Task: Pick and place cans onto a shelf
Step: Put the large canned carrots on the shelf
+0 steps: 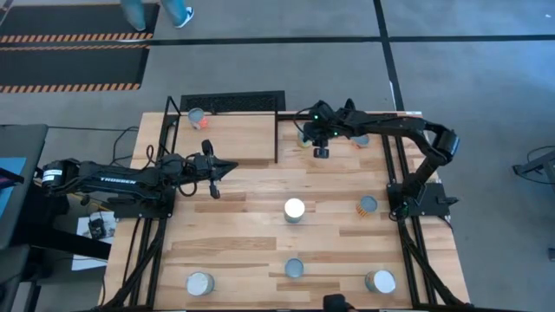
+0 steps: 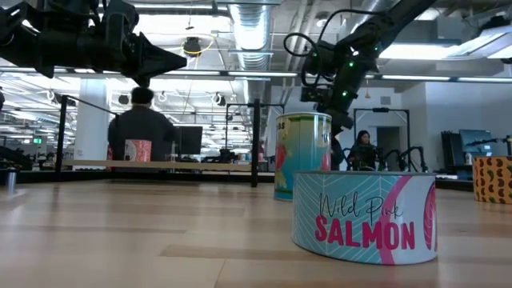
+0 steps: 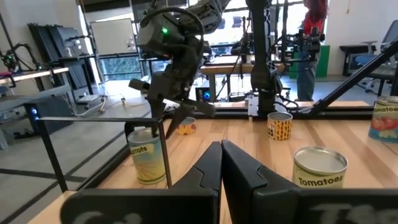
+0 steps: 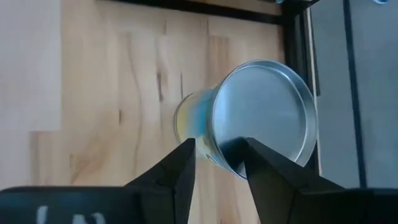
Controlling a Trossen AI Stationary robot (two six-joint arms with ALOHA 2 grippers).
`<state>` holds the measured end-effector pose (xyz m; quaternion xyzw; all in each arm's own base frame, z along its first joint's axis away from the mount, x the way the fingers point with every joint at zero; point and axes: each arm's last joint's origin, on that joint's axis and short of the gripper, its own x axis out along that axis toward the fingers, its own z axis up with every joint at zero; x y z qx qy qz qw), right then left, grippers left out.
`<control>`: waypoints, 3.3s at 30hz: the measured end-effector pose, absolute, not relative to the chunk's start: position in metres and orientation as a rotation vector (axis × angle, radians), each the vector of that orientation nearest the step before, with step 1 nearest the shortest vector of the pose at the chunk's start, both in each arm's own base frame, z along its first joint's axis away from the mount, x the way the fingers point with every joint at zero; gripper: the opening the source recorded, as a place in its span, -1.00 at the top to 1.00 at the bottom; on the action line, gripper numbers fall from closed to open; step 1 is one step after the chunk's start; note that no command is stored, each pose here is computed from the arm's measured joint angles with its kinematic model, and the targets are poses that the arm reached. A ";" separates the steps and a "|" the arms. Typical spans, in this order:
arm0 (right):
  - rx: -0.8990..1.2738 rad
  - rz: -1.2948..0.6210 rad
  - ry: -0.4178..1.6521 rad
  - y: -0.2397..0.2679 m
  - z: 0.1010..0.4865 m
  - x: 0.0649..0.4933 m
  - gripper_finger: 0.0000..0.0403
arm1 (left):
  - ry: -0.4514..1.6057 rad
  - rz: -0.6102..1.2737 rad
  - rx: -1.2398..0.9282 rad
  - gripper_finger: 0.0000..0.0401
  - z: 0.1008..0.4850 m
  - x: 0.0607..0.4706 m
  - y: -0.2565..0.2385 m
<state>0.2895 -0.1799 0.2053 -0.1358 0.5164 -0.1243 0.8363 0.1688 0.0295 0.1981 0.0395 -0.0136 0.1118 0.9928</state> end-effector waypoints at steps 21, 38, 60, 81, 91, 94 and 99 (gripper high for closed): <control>-0.275 -0.182 1.192 -0.154 0.235 0.305 0.98 | -0.022 0.223 0.083 1.00 0.198 0.169 0.029; -0.247 0.111 0.968 -0.013 0.340 0.351 0.98 | -0.023 0.224 0.082 1.00 0.198 0.169 0.030; -0.359 0.163 0.915 0.016 0.234 0.479 0.98 | -0.014 0.224 0.077 1.00 0.197 0.169 0.030; -0.443 0.174 0.903 0.008 0.250 0.481 0.51 | 0.006 0.230 0.088 1.00 0.195 0.169 0.030; -0.402 0.203 0.907 -0.005 0.320 0.416 0.95 | 0.073 0.118 0.091 1.00 0.188 0.169 0.027; -0.359 0.164 0.866 -0.016 0.319 0.391 0.93 | 0.075 0.075 0.085 1.00 0.189 0.171 0.026; -0.342 0.096 0.690 -0.026 0.295 0.355 0.97 | 0.115 0.043 0.072 1.00 0.194 0.177 0.023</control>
